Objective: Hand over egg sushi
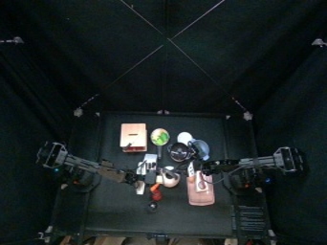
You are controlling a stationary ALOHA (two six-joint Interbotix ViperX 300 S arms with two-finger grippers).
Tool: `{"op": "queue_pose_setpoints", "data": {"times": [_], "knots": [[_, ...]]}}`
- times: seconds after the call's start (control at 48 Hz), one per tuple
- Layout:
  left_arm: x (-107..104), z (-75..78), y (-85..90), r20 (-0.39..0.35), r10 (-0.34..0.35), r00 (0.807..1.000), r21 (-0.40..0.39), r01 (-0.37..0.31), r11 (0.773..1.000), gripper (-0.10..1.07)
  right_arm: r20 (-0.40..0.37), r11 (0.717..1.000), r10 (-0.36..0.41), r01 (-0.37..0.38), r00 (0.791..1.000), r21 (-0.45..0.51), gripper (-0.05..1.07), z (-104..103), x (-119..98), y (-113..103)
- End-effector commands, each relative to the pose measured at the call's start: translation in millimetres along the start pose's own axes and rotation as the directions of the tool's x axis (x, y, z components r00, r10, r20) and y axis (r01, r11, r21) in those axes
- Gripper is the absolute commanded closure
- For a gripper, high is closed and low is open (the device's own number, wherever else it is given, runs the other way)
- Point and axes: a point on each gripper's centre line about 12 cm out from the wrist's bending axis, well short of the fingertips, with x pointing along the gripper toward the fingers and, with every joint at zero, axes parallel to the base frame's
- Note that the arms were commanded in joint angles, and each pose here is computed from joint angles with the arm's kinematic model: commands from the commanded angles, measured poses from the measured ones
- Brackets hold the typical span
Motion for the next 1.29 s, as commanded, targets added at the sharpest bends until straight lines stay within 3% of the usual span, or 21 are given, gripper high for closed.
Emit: {"op": "queue_pose_setpoints", "data": {"times": [0.0,0.208,0.521,0.771,1.271], "knots": [[-10,15.6,4.5,0.044,0.008,0.999,-0.023,-0.007,1.000,0.39,0.008,0.999,0.033,-0.033,0.999,0.017,0.19,4,-2,11],[-11,19.6,21.9,0.032,0.057,0.998,-0.050,-0.056,0.997,0.39,0.002,0.998,0.057,-0.057,0.998,0.041,0.01,5,0,18],[4,28.8,50.2,0.034,0.135,0.990,-0.039,-0.133,0.990,0.39,-0.006,0.996,0.049,-0.048,0.999,0.075,0.00,4,5,15],[18,27.3,53.4,0.012,0.151,0.988,-0.012,-0.151,0.988,0.39,0.007,0.997,0.048,-0.048,0.999,0.067,0.00,9,7,16],[26,42.1,52.9,0.066,0.145,0.987,0.008,-0.146,0.989,0.39,0.030,0.996,0.009,-0.012,1.000,0.090,0.04,22,18,-1]]}}
